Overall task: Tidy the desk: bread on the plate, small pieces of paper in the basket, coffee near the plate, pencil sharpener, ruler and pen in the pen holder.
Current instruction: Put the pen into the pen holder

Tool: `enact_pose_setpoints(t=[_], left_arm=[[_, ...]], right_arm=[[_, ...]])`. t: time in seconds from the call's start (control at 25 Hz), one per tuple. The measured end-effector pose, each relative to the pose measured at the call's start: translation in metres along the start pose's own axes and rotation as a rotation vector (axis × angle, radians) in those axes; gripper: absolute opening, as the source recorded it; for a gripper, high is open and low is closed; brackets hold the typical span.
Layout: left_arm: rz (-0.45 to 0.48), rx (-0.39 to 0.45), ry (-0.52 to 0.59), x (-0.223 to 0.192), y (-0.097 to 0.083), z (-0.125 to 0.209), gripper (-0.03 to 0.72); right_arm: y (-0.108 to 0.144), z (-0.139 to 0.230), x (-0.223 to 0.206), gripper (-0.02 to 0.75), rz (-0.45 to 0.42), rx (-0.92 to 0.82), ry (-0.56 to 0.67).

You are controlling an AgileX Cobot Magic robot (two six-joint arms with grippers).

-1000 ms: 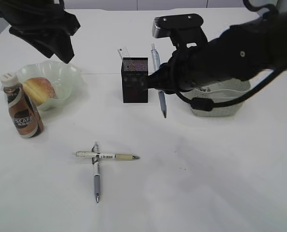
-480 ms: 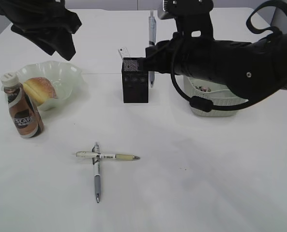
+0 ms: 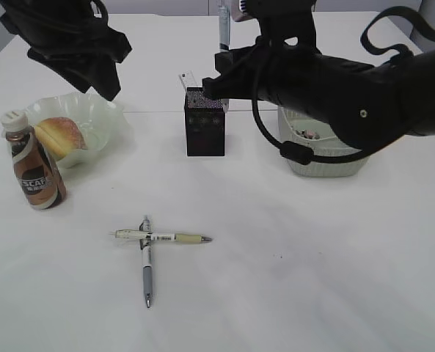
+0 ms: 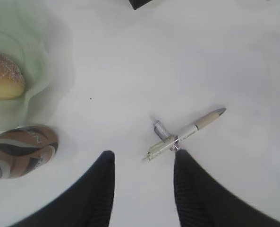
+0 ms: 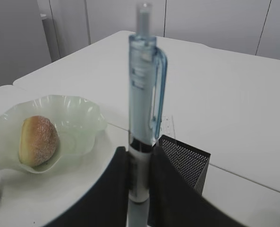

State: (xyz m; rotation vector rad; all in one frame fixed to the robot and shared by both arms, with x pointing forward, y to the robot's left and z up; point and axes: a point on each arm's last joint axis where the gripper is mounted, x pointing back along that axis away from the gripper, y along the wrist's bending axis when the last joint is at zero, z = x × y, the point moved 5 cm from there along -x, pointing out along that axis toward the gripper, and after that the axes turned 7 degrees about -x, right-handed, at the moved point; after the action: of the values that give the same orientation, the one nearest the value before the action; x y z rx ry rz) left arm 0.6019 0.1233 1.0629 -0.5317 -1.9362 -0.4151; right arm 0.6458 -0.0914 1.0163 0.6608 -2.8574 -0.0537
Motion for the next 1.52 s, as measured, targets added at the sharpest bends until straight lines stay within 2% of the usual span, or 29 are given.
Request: enact_pose_setpoints(t=[0.48, 1.0, 1.52], left_arm=[[-0.062, -0.024, -0.119, 0.001, 0.009, -0.017, 0.307], [-0.118, -0.052, -0.136, 0.002, 0.016, -0.02, 0.301], [-0.123, -0.059, -0.124, -0.011, 0.017, -0.022, 0.3]], right_arm=[[-0.017, -0.016, -0.055, 0.06, 0.037, 0.015, -0.153], [-0.029, 0.019, -0.118, 0.06, 0.056, 0.045, -0.112], [-0.049, 0.038, -0.136, 0.06, 0.088, 0.036, -0.074]])
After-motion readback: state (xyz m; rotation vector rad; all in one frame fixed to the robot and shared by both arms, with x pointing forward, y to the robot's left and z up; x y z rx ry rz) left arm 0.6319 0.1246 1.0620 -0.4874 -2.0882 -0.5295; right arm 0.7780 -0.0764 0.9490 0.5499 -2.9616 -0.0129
